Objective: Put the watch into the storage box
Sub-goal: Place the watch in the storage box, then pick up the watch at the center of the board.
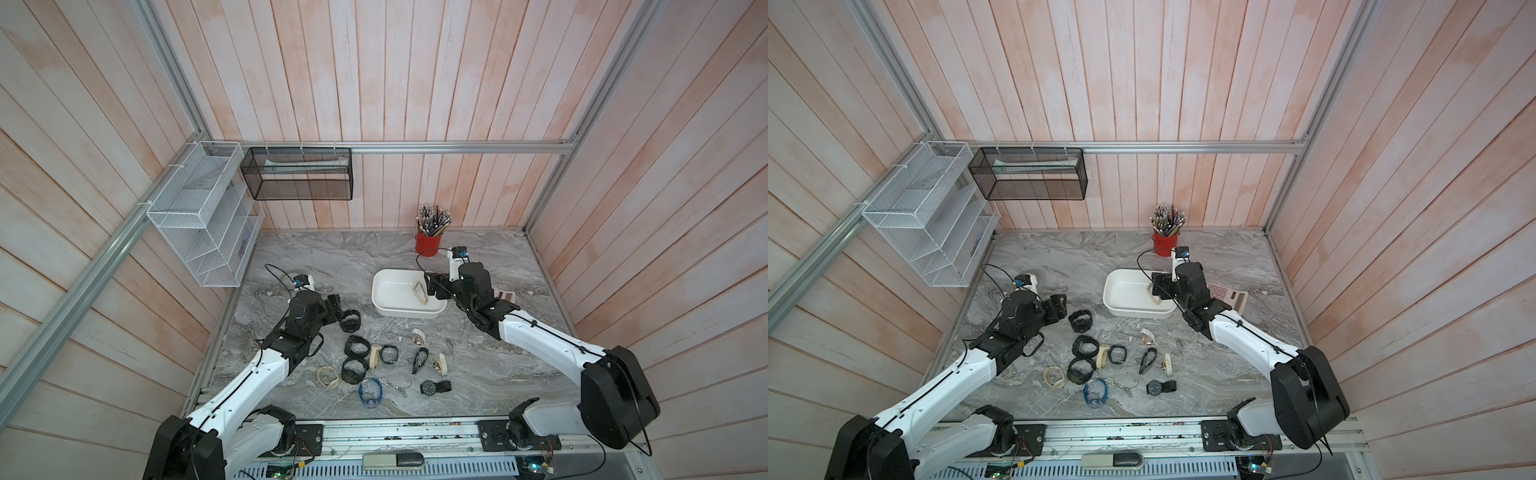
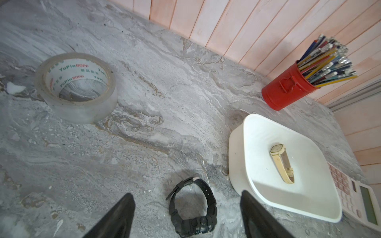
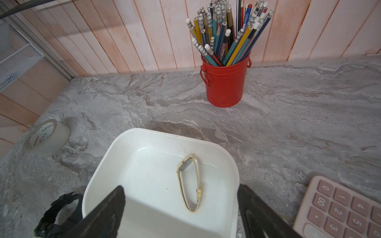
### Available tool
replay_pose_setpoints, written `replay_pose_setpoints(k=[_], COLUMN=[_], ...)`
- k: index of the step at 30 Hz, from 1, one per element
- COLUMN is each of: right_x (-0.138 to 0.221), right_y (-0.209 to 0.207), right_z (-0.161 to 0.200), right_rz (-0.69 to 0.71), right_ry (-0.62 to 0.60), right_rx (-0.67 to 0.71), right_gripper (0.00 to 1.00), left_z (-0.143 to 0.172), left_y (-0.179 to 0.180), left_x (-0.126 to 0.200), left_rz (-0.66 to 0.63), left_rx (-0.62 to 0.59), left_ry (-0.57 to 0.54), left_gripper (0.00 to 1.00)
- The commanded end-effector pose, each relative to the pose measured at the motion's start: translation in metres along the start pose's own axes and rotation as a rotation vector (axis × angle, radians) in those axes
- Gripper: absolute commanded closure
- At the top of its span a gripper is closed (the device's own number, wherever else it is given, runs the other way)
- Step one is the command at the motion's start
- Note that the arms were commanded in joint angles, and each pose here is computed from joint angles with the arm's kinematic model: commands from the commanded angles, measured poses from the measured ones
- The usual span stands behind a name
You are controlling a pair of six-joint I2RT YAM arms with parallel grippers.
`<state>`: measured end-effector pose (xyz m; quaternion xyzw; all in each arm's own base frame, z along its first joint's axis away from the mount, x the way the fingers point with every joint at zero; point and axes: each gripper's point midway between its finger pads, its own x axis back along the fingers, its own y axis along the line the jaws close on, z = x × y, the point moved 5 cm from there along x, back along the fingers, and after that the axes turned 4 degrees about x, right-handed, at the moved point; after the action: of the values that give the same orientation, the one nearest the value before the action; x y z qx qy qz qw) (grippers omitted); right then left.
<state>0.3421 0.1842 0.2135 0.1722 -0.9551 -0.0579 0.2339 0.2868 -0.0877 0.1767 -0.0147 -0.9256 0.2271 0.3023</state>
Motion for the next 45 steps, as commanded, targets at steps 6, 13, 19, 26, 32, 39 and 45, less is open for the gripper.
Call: replay_pose_setpoints(k=[6,13,19,26,32,39,45], right_x=[-0.001,0.006,0.005,0.003,0.004,0.002,0.002], right_y=[0.003,-0.001,-0.001,-0.001,-0.002,-0.003,-0.003], right_z=[-0.012,-0.011,-0.011,-0.011,-0.01,-0.011,-0.011], right_rz=[-0.014,0.013,0.014,0.017,0.025,0.029,0.03], right_ry=[-0.038,-0.043,-0.041,-0.039,-0.037,-0.035,-0.036], right_rx=[0.003,0.0,0.003,0.0,0.0,0.004,0.007], right_gripper=[0.13,0.12,0.12,0.09,0.09,0.09,0.09], left_z=[0.009,0.014,0.028,0.038,0.047,0.051,0.053], left_y=[-0.001,0.001,0.009,0.008,0.01,0.013,0.013], left_x=[-0.032,-0.054,-0.064,-0.075,-0.084,-0.093,-0.1], left_rz=[0.021,-0.039,-0.073,-0.056,-0.078,-0.102,-0.106], left_rx=[0.011,-0.018,-0.024,-0.021,-0.02,-0.015,-0.012], left_ry=[0.255,0.347,0.408,0.457,0.499,0.52,0.534], left_gripper=[0.39,0.4,0.41,0.41,0.46,0.56,0.67])
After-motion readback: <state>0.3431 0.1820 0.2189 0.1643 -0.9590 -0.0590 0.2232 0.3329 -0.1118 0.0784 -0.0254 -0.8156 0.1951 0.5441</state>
